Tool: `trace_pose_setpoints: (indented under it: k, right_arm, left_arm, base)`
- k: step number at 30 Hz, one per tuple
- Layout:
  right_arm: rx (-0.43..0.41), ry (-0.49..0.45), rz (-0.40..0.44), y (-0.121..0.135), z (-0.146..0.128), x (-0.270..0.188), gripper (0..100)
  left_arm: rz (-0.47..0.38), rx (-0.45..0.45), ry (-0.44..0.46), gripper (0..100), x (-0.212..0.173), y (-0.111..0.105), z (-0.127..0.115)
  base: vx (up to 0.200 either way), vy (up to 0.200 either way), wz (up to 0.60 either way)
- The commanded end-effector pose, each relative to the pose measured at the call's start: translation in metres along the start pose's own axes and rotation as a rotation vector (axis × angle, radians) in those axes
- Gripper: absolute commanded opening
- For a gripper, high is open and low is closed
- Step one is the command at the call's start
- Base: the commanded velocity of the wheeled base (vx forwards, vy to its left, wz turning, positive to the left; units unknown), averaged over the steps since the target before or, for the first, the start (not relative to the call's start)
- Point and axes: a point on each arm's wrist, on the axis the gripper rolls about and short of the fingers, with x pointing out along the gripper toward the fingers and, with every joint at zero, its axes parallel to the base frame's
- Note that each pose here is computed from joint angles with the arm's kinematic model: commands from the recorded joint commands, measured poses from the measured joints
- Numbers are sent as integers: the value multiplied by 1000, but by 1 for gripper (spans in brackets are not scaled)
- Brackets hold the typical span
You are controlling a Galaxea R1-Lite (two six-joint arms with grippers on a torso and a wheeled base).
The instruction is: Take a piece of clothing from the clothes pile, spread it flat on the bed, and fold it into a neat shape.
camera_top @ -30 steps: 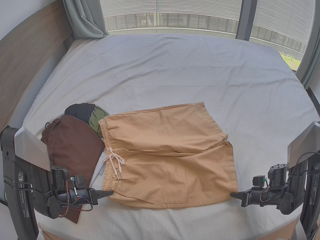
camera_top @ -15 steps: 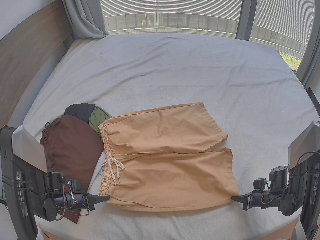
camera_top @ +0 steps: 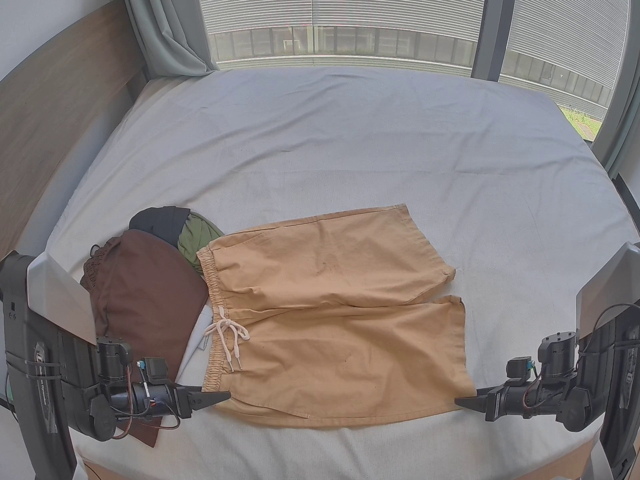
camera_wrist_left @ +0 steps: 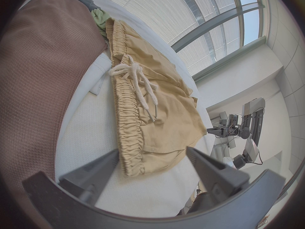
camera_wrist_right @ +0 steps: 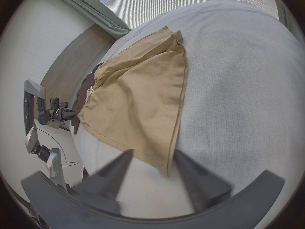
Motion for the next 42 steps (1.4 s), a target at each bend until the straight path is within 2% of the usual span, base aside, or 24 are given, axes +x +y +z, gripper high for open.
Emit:
trace_pose_setpoints:
  k: [1,13,14,23,27,35,36,42]
  right_arm:
    - [7,11,11,1,-2,-3,100]
    - [6,17,14,2,-3,-2,100]
    - [6,17,14,2,-3,-2,100]
    - [3,17,22,3,-3,-1,100]
    - [4,27,68,4,-4,-1,100]
    - [7,30,68,4,-4,-1,100]
    - [7,30,66,4,-4,-1,0]
    - [6,31,63,4,-5,-1,0]
  left_arm:
    - [-2,1,11,100,3,2,-3]
    - [0,-10,25,100,3,2,-6]
    - [0,-10,25,0,3,2,-6]
    - [0,-8,25,0,5,4,-6]
    - [0,6,30,0,5,5,-8]
    - [1,13,28,0,5,5,-8]
    - [1,13,28,0,5,5,-8]
    - [1,14,27,0,5,5,-7]
  base:
    - [0,0,0]
    - [0,0,0]
    - [0,0,0]
    - [0,0,0]
    - [0,0,0]
    - [0,0,0]
    - [0,0,0]
    - [0,0,0]
